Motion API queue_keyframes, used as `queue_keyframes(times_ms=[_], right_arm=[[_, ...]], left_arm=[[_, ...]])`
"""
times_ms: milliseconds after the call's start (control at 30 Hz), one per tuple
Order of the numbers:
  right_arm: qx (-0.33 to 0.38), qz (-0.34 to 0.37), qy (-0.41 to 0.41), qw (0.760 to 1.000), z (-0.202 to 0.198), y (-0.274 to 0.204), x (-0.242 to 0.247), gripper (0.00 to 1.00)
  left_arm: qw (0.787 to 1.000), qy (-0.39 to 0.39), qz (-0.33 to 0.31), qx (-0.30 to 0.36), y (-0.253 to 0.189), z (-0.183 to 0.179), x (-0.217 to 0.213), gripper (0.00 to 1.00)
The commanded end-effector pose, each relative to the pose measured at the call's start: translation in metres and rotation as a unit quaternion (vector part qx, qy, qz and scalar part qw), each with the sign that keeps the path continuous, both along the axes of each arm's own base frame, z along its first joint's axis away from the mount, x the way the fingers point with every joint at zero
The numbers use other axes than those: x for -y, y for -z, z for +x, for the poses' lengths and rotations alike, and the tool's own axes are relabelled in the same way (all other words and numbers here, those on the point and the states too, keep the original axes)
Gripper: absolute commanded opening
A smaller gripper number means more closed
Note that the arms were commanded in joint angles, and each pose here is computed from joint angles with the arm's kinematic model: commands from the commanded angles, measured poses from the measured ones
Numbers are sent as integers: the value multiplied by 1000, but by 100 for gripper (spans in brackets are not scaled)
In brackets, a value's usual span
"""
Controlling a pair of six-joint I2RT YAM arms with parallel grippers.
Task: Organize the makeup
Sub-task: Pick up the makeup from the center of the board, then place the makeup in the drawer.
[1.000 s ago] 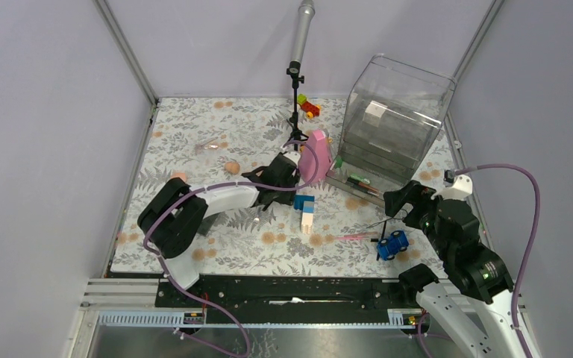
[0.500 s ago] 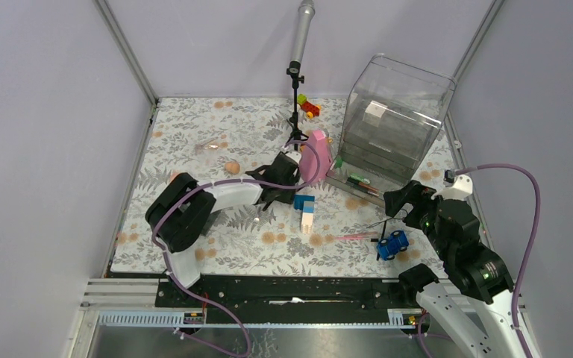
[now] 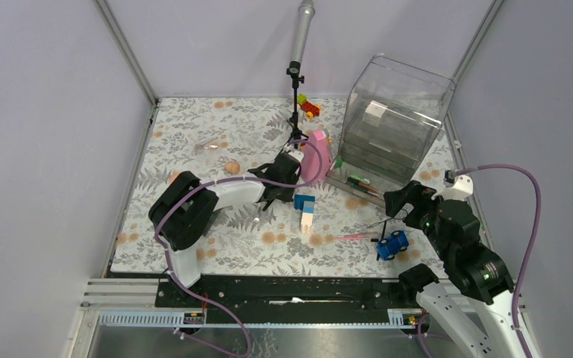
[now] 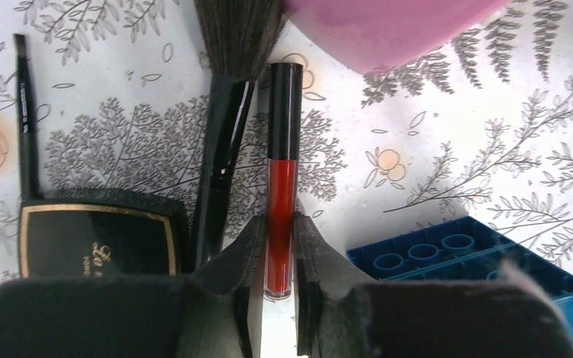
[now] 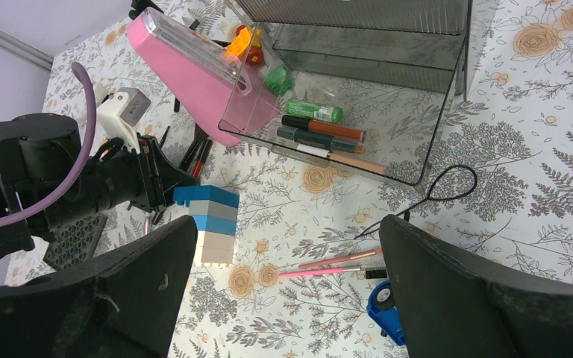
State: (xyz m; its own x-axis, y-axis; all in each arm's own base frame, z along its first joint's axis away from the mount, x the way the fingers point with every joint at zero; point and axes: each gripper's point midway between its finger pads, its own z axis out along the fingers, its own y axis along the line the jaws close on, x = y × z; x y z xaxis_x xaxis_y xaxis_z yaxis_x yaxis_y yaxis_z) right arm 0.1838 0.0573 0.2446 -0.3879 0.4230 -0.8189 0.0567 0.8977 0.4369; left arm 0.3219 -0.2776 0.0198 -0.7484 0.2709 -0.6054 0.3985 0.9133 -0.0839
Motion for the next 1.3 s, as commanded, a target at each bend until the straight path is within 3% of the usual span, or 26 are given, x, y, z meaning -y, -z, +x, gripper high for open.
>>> queue_keyframes(times_ms=[0, 200, 367, 500, 667, 800, 967, 1133, 1267], right_arm=[[21, 14, 0, 1000, -2, -15, 0, 100], [29, 11, 4, 1000, -6, -22, 5, 100], [35, 9, 5, 999, -11, -29, 8, 100], [41, 7, 11, 999, -14, -33, 13, 100], [49, 12, 15, 999, -18, -39, 15, 100], [51, 12, 20, 998, -23, -41, 19, 100], [59, 15, 27, 998, -29, -46, 25, 100], [66, 16, 34, 997, -33, -51, 29, 100], [70, 12, 43, 997, -36, -54, 35, 100]], left_arm=[[999, -27, 23, 28, -26, 12, -12, 0], [996, -35, -6, 80, -94, 15, -17, 0], [992, 2, -12, 125, -141, 8, -24, 0], [983, 85, -32, 161, -177, -3, -11, 0], [955, 190, -38, 226, -213, -23, 17, 0], [916, 264, -55, 298, -235, -37, 40, 0], [873, 296, -91, 377, -275, -36, 70, 0], [783, 454, -104, 412, -280, -63, 116, 0], [745, 514, -85, 417, -271, -59, 144, 0]])
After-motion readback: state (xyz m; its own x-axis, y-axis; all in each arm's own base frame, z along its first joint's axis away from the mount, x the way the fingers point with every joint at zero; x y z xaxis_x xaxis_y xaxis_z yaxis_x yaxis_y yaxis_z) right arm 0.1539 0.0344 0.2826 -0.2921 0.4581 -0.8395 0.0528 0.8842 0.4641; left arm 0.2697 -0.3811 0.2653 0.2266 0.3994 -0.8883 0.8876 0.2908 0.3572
